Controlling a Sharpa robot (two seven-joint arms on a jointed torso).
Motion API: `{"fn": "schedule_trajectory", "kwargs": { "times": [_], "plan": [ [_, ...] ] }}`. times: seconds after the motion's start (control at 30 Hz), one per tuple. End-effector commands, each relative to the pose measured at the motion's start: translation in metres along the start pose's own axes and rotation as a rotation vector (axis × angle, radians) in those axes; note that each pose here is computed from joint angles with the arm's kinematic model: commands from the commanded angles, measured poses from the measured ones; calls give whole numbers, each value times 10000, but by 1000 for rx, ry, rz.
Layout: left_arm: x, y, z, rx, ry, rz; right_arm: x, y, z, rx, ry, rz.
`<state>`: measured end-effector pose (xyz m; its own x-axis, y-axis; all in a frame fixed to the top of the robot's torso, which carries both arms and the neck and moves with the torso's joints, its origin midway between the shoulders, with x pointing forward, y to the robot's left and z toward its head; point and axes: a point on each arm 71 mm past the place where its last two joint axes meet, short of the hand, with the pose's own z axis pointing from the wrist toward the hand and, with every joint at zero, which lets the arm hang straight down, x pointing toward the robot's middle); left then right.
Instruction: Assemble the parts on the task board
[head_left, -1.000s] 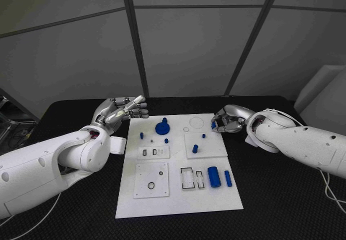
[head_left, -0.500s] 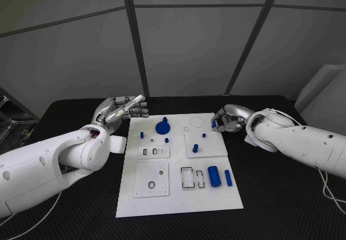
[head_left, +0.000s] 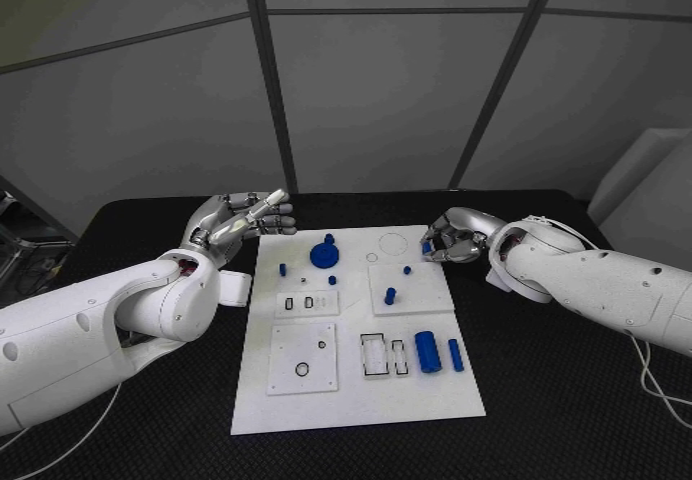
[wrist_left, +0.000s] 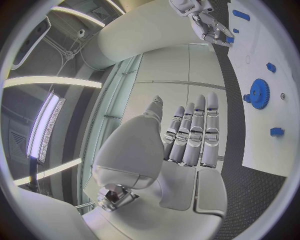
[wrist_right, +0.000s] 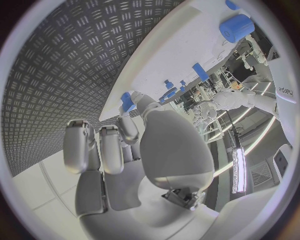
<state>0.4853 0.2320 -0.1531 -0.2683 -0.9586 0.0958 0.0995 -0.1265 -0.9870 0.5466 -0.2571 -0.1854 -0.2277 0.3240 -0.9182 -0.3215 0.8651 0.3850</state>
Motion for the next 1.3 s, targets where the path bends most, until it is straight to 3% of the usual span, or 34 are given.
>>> {"fn": "schedule_trajectory", "kwargs": {
  "times": [0.03,0.37,0.83,1.03,1.3],
  "plan": [
    [11,-13,5,5,15,-1,-17,10,6,-6,-14,10],
    [13,-13,4,4,15,-1,-15,14,13,-2,-16,12],
    [1,-17,-3,3,12,0,-52,93,-25,-11,-74,17],
    [-16,-25,-16,3,8,3,-81,295,-87,-48,-84,37],
    [-47,-36,-31,3,1,8,-104,822,-119,-144,-82,66]
  ]
}}
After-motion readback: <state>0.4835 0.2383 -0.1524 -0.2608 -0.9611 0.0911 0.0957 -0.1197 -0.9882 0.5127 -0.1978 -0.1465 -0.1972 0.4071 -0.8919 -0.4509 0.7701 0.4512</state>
